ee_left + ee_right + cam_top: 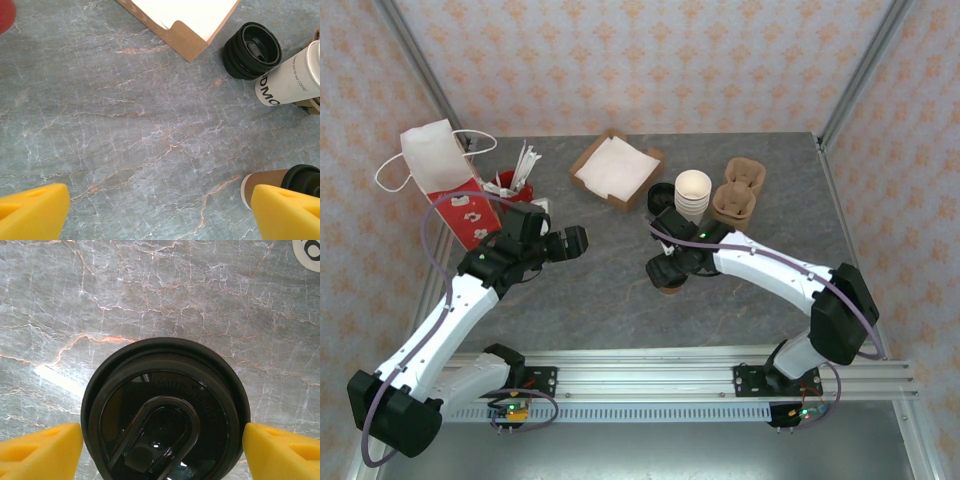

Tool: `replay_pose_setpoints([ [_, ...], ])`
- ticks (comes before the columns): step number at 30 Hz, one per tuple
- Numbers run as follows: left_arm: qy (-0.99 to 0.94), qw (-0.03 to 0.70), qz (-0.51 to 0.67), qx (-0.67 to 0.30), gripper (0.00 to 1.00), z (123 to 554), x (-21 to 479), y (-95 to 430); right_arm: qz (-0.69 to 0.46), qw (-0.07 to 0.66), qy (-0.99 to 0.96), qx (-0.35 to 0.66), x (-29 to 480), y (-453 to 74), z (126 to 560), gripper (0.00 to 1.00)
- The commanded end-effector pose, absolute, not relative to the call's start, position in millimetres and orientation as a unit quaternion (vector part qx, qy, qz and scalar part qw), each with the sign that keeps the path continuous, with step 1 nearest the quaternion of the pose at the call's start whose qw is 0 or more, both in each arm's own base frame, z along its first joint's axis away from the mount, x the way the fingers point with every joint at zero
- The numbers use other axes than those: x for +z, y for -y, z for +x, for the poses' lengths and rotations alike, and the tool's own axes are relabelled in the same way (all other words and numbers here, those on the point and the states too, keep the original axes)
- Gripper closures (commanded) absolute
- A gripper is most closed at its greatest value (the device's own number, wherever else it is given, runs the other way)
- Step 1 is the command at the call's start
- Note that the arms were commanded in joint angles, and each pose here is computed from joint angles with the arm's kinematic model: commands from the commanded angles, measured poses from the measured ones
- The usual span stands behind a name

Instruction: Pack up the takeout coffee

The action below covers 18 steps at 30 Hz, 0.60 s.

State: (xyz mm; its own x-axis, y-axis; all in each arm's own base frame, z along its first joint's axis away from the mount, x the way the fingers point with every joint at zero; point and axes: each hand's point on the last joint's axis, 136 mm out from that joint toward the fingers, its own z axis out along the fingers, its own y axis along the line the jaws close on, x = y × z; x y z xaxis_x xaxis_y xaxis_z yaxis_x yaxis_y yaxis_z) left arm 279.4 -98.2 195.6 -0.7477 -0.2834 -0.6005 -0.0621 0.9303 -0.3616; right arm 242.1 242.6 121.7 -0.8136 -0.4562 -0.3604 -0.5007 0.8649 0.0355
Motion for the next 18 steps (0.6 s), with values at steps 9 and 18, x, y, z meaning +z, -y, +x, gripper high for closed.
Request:
replay_pose_setpoints([
  [9,-0.913,0.369,-0.089,-0.148,0.06,281,209,90,-0.242,0.277,-0.918,0.149,187,-264,258,0.13],
  [18,-0.900,0.421,-0.073,-0.088,0.06,282,250,67,-0.289,0.413,-0.789,0.352,285,-315,245,0.06],
])
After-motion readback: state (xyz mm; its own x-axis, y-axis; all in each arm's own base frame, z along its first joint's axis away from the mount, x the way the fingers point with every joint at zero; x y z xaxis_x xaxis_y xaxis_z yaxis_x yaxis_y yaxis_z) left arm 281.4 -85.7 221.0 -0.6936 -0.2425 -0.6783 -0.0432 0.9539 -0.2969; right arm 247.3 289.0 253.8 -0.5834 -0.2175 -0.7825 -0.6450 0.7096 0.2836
